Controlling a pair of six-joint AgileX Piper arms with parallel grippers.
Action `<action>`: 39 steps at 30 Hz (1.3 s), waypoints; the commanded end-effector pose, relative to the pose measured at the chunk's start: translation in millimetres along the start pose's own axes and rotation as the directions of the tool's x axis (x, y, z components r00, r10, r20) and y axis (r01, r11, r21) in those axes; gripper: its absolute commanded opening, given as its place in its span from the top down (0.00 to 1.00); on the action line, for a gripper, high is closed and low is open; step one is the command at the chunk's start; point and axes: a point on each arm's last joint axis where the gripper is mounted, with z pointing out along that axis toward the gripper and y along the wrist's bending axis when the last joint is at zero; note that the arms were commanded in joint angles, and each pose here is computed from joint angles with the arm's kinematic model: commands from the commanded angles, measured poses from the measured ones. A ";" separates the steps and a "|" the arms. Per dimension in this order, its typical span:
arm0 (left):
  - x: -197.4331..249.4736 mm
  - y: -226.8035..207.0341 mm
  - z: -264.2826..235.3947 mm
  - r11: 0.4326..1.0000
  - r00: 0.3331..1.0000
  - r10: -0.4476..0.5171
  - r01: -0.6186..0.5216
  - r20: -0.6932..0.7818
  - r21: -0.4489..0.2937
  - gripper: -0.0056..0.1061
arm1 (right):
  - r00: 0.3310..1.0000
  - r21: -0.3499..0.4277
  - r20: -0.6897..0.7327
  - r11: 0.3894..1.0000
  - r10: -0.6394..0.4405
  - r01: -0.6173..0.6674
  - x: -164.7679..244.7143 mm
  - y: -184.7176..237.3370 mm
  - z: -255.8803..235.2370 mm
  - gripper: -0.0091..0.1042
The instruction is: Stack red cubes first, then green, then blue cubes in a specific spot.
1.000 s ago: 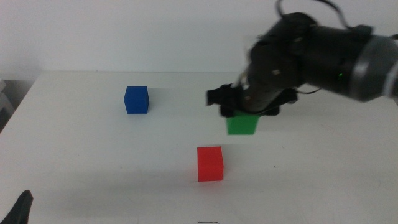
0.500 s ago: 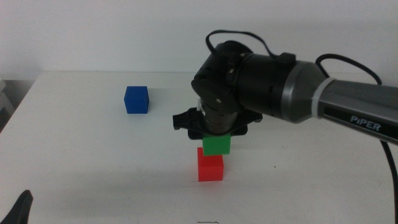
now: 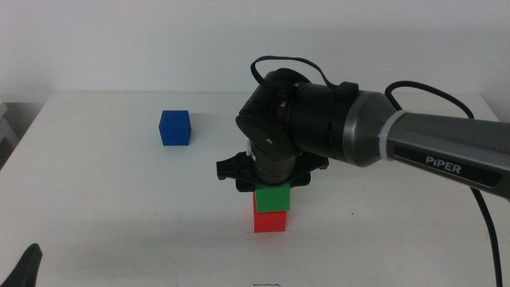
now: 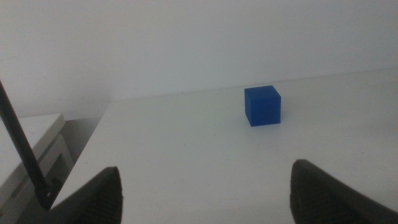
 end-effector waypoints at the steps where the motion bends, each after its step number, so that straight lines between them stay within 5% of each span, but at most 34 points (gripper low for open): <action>1: -9.3 0.7 -2.2 1.000 0.995 -0.009 0.010 0.102 -0.006 0.14 | 0.996 -0.049 0.095 0.999 0.002 0.003 -13.9 -1.9 -30.0 0.93; 18: -9.3 0.7 -2.2 1.000 0.995 -0.009 0.010 0.102 -0.006 0.14 | 0.997 -0.023 0.081 1.000 0.008 -0.006 -12.1 0.9 -13.8 0.92; 22: -9.3 0.7 -2.2 1.000 0.995 -0.009 0.010 0.102 -0.006 0.14 | 0.997 -0.025 0.080 1.000 0.009 -0.007 -11.7 1.3 -14.0 0.60; 23: -9.3 0.7 -2.2 1.000 0.995 -0.009 0.010 0.102 -0.006 0.14 | 0.996 -0.029 0.086 1.000 0.009 -0.006 -12.4 1.4 -13.9 0.39; 26: -9.3 0.7 -2.2 1.000 0.995 -0.009 0.010 0.102 -0.006 0.14 | 0.995 -0.042 0.095 0.999 0.011 -0.007 -13.4 2.1 -15.6 0.27; 30: -9.3 0.7 -2.2 1.000 0.995 -0.009 0.010 0.102 -0.006 0.14 | 0.991 -0.088 0.131 0.996 0.033 -0.022 -16.8 -3.8 -45.5 0.18; 39: -9.3 0.7 -2.2 1.000 0.995 -0.009 0.010 0.102 -0.006 0.14 | 0.965 -0.210 0.262 0.977 0.031 0.026 10.4 -77.2 -124.9 0.17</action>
